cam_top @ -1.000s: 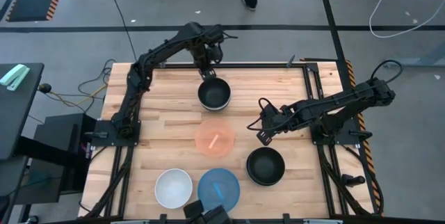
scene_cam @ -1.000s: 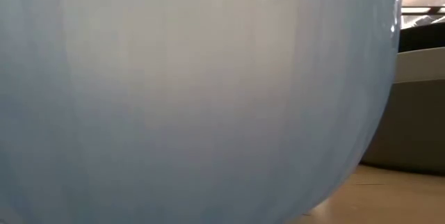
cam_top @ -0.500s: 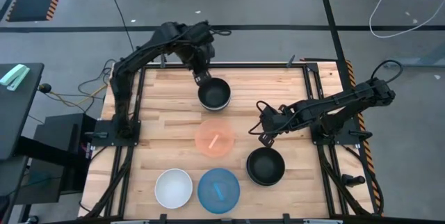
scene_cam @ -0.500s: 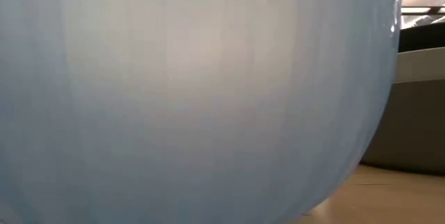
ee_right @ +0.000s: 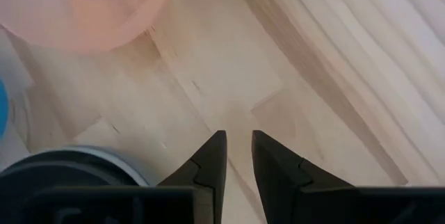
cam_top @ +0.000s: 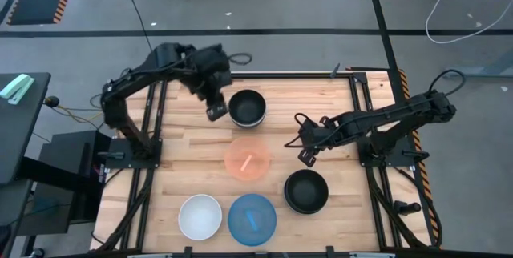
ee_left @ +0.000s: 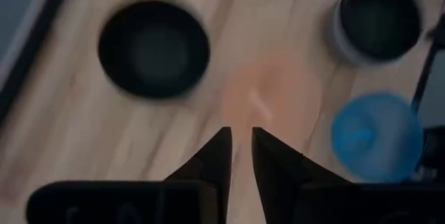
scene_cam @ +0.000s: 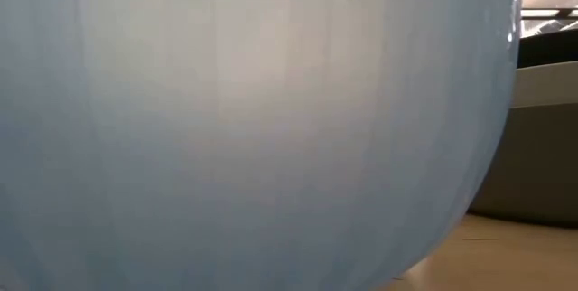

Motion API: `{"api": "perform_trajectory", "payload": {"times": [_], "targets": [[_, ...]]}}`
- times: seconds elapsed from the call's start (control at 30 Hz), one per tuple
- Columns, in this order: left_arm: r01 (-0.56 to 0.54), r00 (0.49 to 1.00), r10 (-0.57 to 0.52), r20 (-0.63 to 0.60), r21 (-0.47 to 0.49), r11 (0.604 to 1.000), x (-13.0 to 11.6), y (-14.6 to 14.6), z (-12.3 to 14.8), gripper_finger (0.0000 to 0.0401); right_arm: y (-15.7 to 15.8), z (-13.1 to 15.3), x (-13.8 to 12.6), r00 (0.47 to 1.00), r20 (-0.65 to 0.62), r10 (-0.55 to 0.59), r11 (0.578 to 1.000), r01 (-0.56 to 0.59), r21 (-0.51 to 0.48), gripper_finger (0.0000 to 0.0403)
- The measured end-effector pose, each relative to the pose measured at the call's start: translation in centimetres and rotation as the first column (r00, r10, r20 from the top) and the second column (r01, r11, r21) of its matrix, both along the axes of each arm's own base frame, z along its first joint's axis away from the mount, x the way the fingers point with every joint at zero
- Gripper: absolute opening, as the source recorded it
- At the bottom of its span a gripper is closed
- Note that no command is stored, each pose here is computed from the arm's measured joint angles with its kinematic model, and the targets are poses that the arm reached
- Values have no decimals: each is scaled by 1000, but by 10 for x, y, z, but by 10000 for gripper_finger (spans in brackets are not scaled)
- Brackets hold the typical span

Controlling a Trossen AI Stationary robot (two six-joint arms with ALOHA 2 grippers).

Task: Nest bowls inside each other
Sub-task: Stack the white bowl on top of the top stacked bowls

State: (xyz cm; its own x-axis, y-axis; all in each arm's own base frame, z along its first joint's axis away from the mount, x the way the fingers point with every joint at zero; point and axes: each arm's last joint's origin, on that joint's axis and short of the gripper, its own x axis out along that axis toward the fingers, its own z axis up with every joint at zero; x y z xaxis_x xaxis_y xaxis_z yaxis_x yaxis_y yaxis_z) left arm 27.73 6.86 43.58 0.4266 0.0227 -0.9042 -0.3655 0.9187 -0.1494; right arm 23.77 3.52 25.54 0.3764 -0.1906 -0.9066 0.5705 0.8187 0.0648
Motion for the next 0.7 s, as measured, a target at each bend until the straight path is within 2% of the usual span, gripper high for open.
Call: {"api": "perform_trajectory", "payload": {"times": [0.13, 0.3, 0.5, 0.7], "targets": [[-40, 992, 29, -123, -85, 996, -20, -14, -30, 57, -9, 6, 2, 999, 49, 14, 1000, -14, 0, 77], [-112, 969, 58, -241, -219, 969, -44, -35, -60, 55, -20, 14, 6, 990, 133, 48, 999, -50, 18, 77], [-156, 924, 58, -378, -235, 959, -57, -68, -92, 61, -32, 17, 7, 985, 160, 57, 998, -58, 1, 77], [-86, 913, -18, -407, -234, 968, -54, -102, -119, 53, -39, 18, 7, 986, 158, 48, 999, -47, -10, 77]]}}
